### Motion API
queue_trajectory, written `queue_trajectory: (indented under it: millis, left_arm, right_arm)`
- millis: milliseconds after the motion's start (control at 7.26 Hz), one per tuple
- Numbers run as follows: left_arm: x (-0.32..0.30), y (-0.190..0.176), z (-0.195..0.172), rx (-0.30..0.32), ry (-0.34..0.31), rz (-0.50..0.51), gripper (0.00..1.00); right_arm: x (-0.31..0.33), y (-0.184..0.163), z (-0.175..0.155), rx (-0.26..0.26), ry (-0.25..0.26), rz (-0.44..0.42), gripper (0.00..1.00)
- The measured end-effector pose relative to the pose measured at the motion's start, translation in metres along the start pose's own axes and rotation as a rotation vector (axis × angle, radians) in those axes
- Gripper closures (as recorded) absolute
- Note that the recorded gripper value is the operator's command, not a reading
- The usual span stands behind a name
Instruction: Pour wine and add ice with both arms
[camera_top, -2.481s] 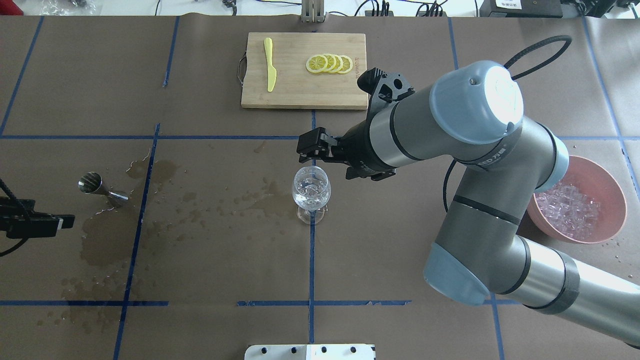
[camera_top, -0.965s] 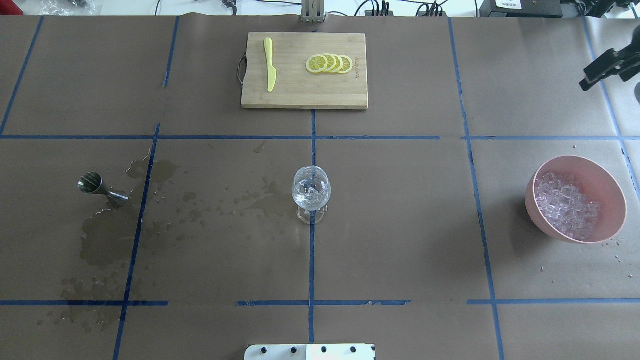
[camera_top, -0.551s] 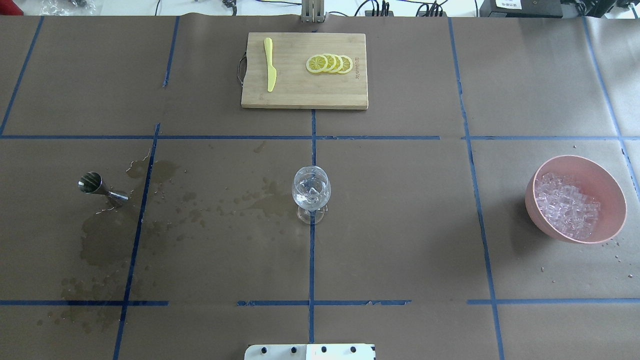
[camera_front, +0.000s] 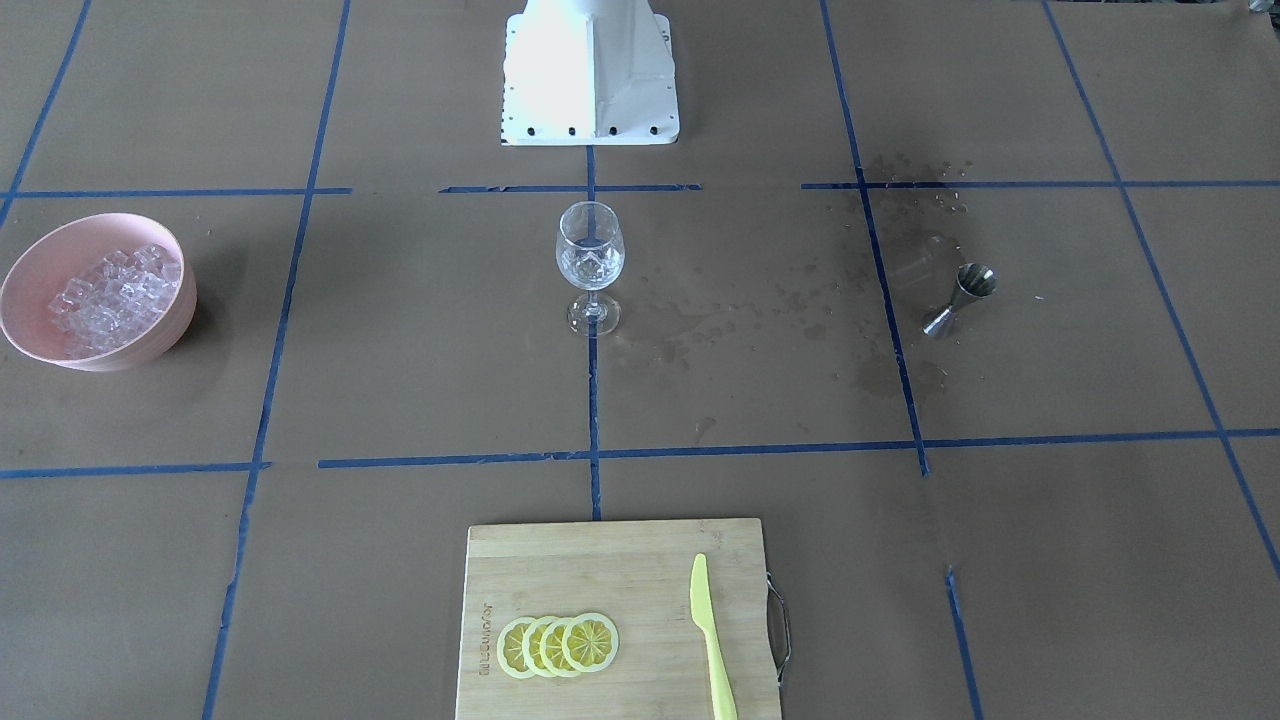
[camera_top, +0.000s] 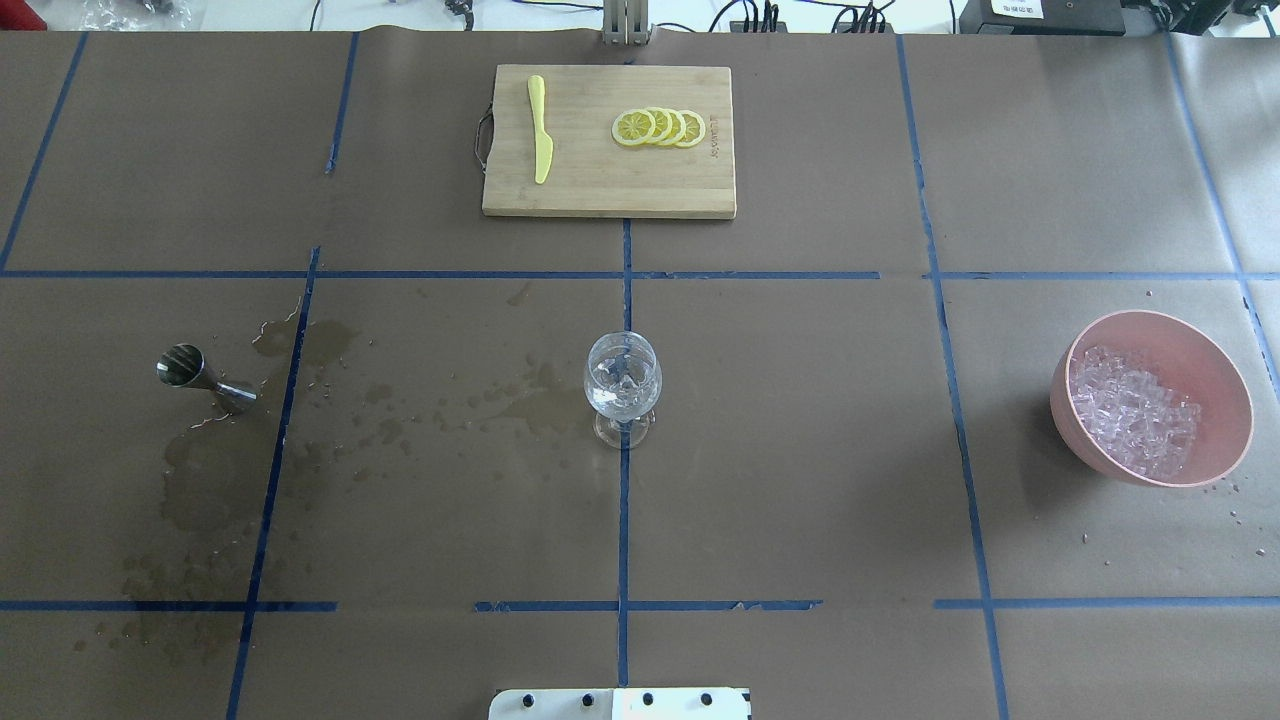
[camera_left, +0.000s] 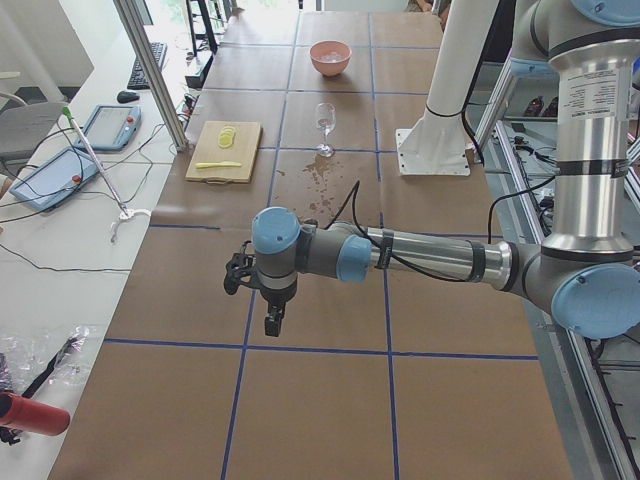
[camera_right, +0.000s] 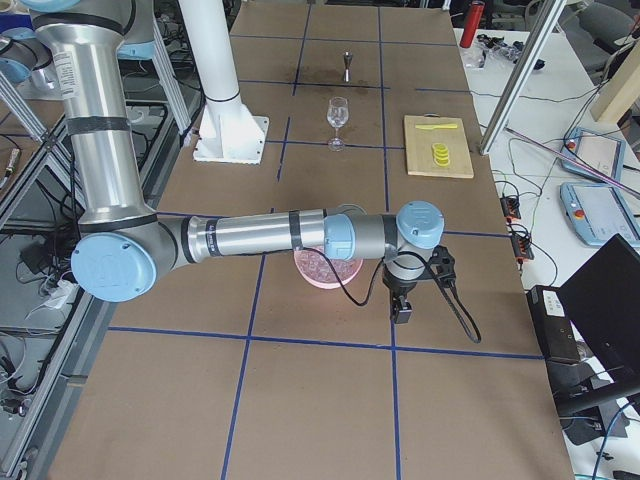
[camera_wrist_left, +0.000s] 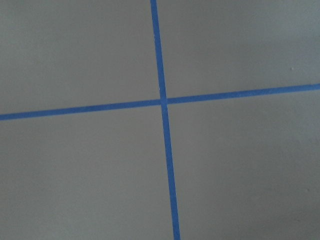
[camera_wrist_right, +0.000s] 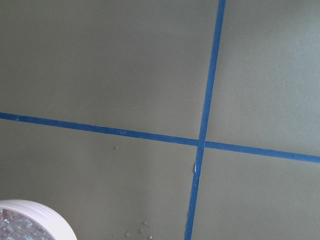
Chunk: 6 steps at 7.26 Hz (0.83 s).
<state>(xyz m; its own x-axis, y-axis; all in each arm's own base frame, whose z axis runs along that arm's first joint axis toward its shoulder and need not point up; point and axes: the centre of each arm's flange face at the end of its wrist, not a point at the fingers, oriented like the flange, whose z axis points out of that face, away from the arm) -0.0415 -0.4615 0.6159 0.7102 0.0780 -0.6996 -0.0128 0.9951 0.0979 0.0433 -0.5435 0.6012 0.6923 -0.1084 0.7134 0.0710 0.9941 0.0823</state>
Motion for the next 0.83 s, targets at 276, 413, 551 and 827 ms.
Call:
queue_trajectory:
  millis: [276, 413, 551, 827]
  left_arm:
    - [-0.014, 0.011, -0.005, 0.006, 0.035, -0.044, 0.00]
    - [-0.019, 0.008, -0.015, 0.027, 0.039, -0.057, 0.00]
    - [-0.021, 0.002, -0.021, 0.042, 0.039, -0.061, 0.00]
    - [-0.025, -0.004, -0.023, 0.049, 0.038, -0.072, 0.00]
  right_arm:
    - [0.010, 0.012, 0.001, -0.001, -0.015, 0.029, 0.00]
    - [0.014, 0.016, 0.001, -0.002, -0.017, 0.039, 0.00]
    - [0.018, 0.019, 0.003, -0.004, -0.018, 0.045, 0.00]
    - [0.021, 0.022, 0.005, -0.009, -0.016, 0.052, 0.00]
